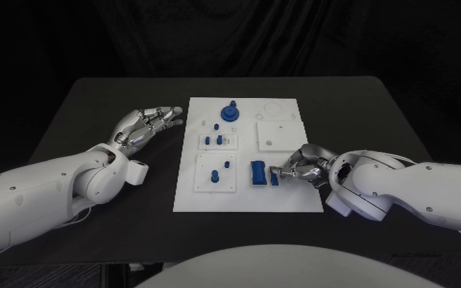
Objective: Assemble the parts on the task board
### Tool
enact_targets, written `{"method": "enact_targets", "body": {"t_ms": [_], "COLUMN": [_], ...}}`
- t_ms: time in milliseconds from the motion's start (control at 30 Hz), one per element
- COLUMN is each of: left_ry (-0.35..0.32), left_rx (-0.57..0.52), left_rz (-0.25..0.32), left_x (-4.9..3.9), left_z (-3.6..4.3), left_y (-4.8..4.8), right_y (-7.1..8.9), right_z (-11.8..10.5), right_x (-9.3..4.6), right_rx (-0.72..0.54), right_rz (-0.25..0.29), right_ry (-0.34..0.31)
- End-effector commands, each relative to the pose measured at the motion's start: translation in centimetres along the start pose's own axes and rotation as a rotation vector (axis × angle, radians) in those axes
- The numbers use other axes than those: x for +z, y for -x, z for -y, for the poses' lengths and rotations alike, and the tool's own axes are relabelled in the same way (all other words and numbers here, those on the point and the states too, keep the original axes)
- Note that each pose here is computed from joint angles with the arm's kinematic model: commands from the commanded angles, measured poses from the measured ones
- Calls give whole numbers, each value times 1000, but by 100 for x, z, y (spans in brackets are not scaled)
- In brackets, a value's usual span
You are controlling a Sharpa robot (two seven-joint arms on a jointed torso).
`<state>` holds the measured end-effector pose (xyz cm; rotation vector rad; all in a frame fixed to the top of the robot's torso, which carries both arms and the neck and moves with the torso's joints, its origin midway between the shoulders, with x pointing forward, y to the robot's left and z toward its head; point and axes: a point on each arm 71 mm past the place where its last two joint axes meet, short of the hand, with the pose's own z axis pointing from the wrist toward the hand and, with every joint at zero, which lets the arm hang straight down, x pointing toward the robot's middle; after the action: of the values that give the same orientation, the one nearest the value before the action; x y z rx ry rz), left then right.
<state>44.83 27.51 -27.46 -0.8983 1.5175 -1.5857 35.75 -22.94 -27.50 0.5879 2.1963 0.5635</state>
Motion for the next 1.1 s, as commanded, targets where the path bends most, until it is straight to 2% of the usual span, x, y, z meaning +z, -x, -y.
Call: {"method": "enact_targets", "body": {"t_ms": [33, 300, 767, 1100], "left_ry": [-53, -52, -49, -46], "left_rx": [-13, -14, -15, -16], "left_rz": [-7, -6, -5, -4], "left_x": [-6, -16, -31, -40], "left_z": [33, 22, 11, 6], "left_y": [-10, -10, -5, -1], "right_y": [16, 14, -65, -72], "right_z": [-45, -48, 24, 36], "right_x": [-35, -99, -98, -85], "right_rx": [-81, -170, -205, -207], "right_rz": [35, 44, 2, -1], "right_ry": [64, 105, 84, 80]}}
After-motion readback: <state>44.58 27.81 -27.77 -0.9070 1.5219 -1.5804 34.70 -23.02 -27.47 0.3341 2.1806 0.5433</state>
